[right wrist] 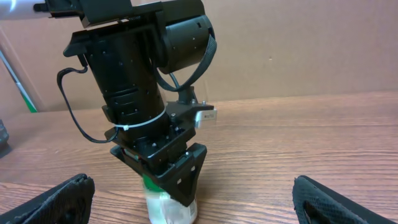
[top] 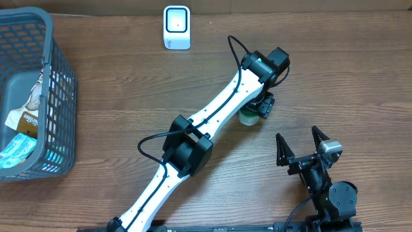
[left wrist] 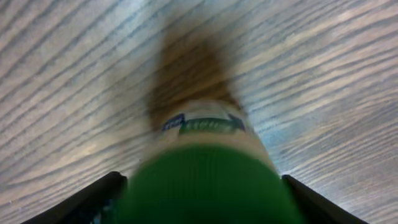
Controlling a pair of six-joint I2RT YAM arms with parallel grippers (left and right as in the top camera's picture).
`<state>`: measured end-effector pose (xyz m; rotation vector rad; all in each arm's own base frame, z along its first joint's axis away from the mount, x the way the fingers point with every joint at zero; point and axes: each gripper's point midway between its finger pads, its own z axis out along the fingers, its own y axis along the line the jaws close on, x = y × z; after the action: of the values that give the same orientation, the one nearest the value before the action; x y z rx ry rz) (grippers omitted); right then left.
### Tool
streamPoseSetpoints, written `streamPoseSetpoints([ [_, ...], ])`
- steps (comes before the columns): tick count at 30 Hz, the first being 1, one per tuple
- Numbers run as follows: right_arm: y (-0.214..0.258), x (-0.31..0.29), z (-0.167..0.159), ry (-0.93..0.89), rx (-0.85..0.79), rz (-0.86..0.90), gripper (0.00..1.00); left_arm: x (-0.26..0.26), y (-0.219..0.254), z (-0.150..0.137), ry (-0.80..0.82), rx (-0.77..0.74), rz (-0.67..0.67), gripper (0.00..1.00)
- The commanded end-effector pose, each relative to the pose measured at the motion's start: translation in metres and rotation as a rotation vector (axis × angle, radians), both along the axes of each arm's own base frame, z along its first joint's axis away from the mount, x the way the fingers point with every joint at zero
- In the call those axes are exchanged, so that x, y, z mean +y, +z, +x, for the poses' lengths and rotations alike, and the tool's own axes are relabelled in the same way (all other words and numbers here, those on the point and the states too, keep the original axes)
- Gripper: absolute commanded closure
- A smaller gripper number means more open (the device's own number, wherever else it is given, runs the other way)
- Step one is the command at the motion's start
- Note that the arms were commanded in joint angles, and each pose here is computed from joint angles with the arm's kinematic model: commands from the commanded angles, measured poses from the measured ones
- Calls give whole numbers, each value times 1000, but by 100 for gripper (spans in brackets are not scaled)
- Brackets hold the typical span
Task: Scan the item barcode
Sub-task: 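Lower the jar onto the table and open the left gripper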
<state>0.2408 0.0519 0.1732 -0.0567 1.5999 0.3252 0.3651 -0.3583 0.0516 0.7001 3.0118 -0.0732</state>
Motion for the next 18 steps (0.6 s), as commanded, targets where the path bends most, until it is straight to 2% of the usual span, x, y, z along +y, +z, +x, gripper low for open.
streamPoseSetpoints([
  [1, -2, -1, 0, -5, -5, 1, 0, 2, -8, -4, 2, 34, 6, 20],
  [3, -2, -1, 0, -5, -5, 1, 0, 3, -8, -5, 2, 37, 9, 15],
  [12, -2, -1, 0, -5, -5, 1, 0, 2, 0, 2, 14, 13, -12, 7],
  [18, -2, -1, 0, -5, -5, 0, 0, 10, 47, 25, 51, -93, -67, 2],
])
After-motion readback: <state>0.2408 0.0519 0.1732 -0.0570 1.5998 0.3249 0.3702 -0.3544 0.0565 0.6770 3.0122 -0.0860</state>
